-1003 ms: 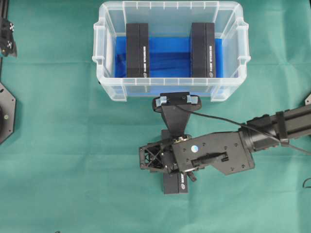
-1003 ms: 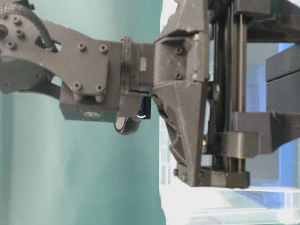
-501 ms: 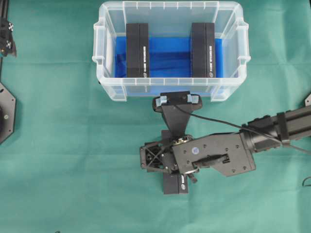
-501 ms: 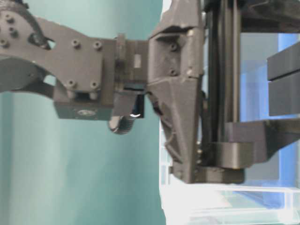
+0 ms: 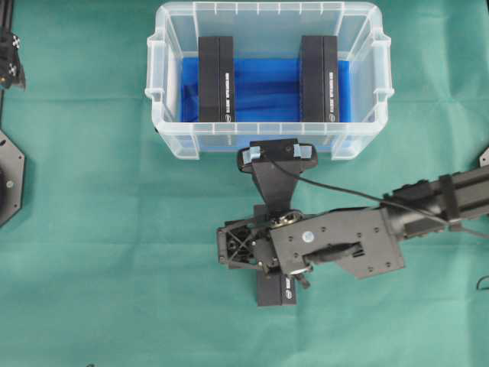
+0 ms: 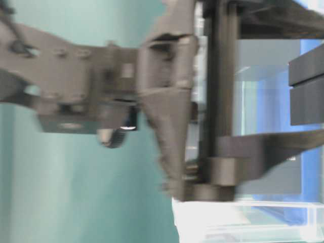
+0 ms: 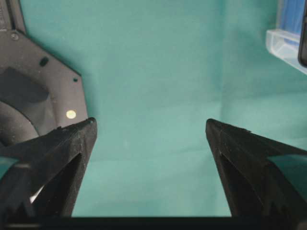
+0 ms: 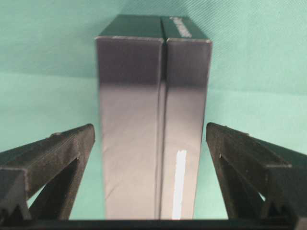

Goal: Take out the box from the case.
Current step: 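Lower the box onto the table in front of the case, then open the right gripper and withdraw it to the right side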

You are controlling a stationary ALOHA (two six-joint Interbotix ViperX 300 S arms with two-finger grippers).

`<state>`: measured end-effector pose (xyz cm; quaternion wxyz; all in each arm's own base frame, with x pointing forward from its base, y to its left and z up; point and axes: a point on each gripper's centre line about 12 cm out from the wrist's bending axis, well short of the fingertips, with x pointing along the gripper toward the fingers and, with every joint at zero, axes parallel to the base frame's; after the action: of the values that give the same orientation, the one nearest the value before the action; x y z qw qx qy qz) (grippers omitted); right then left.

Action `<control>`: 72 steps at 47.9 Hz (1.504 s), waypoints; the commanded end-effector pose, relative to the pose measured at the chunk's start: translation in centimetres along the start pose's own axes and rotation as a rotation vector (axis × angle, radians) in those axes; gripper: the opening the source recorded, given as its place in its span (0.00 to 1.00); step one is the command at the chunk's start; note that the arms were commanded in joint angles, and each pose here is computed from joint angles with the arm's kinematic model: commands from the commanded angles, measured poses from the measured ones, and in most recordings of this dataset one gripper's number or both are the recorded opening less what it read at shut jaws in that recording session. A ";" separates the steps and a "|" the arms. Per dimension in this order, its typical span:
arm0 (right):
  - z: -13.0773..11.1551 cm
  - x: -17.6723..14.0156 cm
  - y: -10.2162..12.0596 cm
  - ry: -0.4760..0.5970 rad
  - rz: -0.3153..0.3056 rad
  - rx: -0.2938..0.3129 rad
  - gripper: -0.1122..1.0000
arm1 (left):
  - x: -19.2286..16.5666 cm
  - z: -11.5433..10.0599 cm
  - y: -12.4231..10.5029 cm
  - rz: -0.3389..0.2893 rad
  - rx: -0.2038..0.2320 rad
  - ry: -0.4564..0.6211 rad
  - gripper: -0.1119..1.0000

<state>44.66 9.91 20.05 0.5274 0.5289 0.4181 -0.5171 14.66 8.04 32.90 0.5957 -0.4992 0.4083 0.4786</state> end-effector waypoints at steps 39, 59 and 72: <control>2.3 -12.9 -0.3 0.030 0.121 0.031 0.94 | -0.1 0.2 -0.4 -0.003 -0.001 -0.005 0.97; 1.8 -15.4 -4.9 -0.009 -0.006 -0.012 0.94 | -0.2 0.1 -0.3 -0.008 -0.011 -0.002 0.97; 2.7 -15.1 -9.9 -0.009 -0.016 -0.030 0.94 | -0.4 0.0 -0.1 -0.012 -0.015 -0.003 0.97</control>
<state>34.65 9.97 32.79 0.5249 0.5013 0.4330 -0.5345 14.54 7.98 33.00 0.5925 -0.5051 0.4022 0.4818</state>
